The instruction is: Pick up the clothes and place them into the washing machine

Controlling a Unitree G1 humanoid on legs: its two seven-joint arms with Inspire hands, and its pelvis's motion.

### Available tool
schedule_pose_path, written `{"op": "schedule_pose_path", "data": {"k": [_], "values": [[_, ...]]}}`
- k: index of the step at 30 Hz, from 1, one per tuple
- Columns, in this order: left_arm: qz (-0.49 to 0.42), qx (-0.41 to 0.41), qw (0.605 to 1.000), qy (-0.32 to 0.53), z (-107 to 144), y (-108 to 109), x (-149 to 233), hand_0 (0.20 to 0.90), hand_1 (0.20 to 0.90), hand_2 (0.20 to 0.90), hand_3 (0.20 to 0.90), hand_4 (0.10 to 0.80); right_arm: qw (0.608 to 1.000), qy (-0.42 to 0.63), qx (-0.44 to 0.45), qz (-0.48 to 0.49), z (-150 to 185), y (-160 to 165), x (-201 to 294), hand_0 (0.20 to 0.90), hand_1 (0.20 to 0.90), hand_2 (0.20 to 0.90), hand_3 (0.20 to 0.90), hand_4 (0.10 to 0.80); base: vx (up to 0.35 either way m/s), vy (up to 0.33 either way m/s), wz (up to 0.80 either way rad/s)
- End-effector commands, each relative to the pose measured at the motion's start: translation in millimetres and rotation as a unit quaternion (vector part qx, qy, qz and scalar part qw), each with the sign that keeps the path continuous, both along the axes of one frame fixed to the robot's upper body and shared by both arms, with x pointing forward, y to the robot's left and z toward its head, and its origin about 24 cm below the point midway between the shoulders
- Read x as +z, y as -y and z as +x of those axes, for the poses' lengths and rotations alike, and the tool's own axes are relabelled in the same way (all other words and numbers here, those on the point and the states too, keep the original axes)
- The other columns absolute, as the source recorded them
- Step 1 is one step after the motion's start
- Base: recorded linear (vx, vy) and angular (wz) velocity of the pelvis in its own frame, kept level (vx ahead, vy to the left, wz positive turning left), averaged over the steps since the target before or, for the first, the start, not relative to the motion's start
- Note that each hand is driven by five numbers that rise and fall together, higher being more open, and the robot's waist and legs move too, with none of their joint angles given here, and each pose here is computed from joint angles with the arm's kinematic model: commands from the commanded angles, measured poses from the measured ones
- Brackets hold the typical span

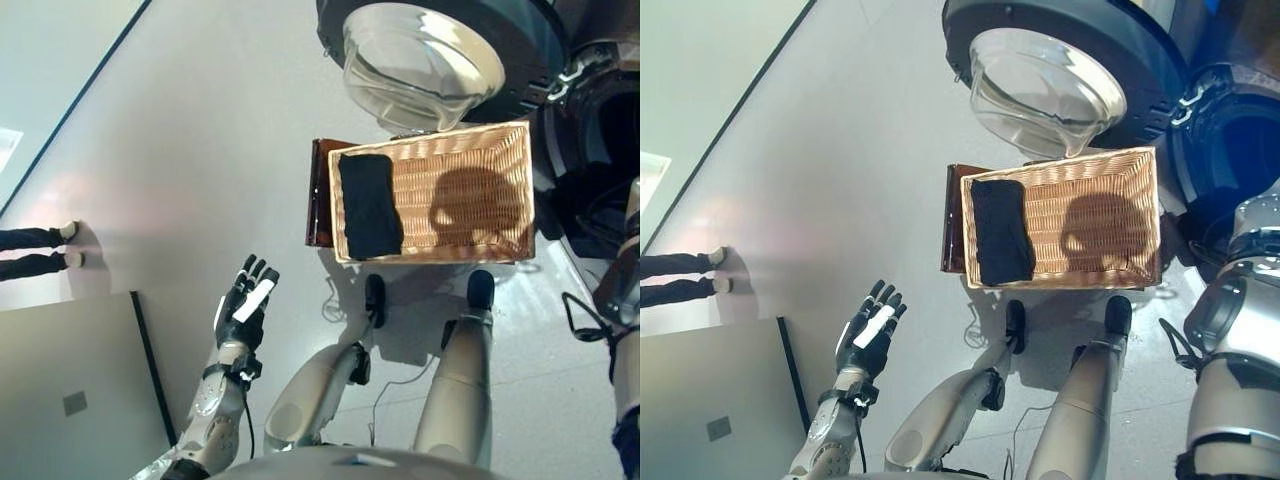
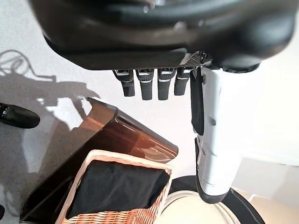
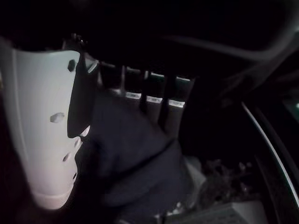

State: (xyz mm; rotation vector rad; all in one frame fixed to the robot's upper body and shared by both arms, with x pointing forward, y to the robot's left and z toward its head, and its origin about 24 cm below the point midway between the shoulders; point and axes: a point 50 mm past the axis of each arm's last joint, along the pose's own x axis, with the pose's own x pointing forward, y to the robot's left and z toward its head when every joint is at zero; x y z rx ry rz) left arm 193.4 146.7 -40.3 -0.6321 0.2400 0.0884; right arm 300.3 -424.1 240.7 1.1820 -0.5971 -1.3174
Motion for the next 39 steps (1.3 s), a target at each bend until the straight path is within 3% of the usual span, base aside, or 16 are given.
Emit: {"op": "schedule_pose_path", "data": {"k": [1, 18, 22, 25, 29, 33, 39], "values": [[-0.012, 0.035, 0.998, 0.05, 4.7, -6.6, 16.4, 0.9, 0.9, 0.9, 0.9, 0.8, 0.983, 0.03, -0.086, -0.162, -40.3, 18.2, 81.3, 0.9, 0.9, 0.9, 0.9, 0.8, -0.011, 0.033, -0.03], [-0.001, 0.053, 0.998, 0.043, -0.5, -16.6, 14.5, 0.9, 0.9, 0.9, 0.9, 0.8, 0.983, -0.059, -0.097, -0.145, -37.4, 19.2, 64.7, 0.9, 0.9, 0.9, 0.9, 0.8, -0.002, 0.009, -0.01], [0.011, 0.056, 0.997, 0.044, -1.5, -22.2, 15.1, 0.9, 0.9, 0.9, 0.9, 0.8, 0.97, -0.16, -0.098, -0.155, -37.3, 24.1, 55.1, 0.9, 0.9, 0.9, 0.9, 0.8, 0.0, 0.0, 0.0], [0.018, 0.06, 0.997, 0.049, -3.2, -26.7, 16.3, 0.9, 0.9, 0.9, 0.9, 0.8, 0.927, -0.299, -0.096, -0.203, -32.5, 24.2, 48.9, 0.9, 0.9, 0.9, 0.9, 0.8, -0.022, -0.002, 0.02], [0.02, 0.064, 0.996, 0.059, -2.1, -31.1, 19.6, 0.9, 0.9, 0.9, 0.9, 0.8, 0.879, -0.404, -0.089, -0.239, -26.9, 22.9, 38.9, 0.9, 0.9, 0.9, 0.9, 0.8, -0.036, -0.001, -0.04], [0.022, 0.074, 0.995, 0.07, -0.4, -35.4, 23.2, 0.9, 0.9, 0.9, 0.9, 0.8, 0.804, -0.518, -0.101, -0.273, -23.4, 20.9, 25.2, 0.9, 0.9, 0.9, 0.9, 0.8, -0.03, 0.007, -0.03], [0.026, 0.092, 0.992, 0.086, 2.9, -40.6, 29.1, 0.9, 0.9, 0.9, 0.9, 0.8, 0.781, -0.554, -0.079, -0.279, -14.1, 13.5, 3.5, 0.9, 0.9, 0.9, 0.9, 0.8, -0.019, 0.013, 0.07]]}}
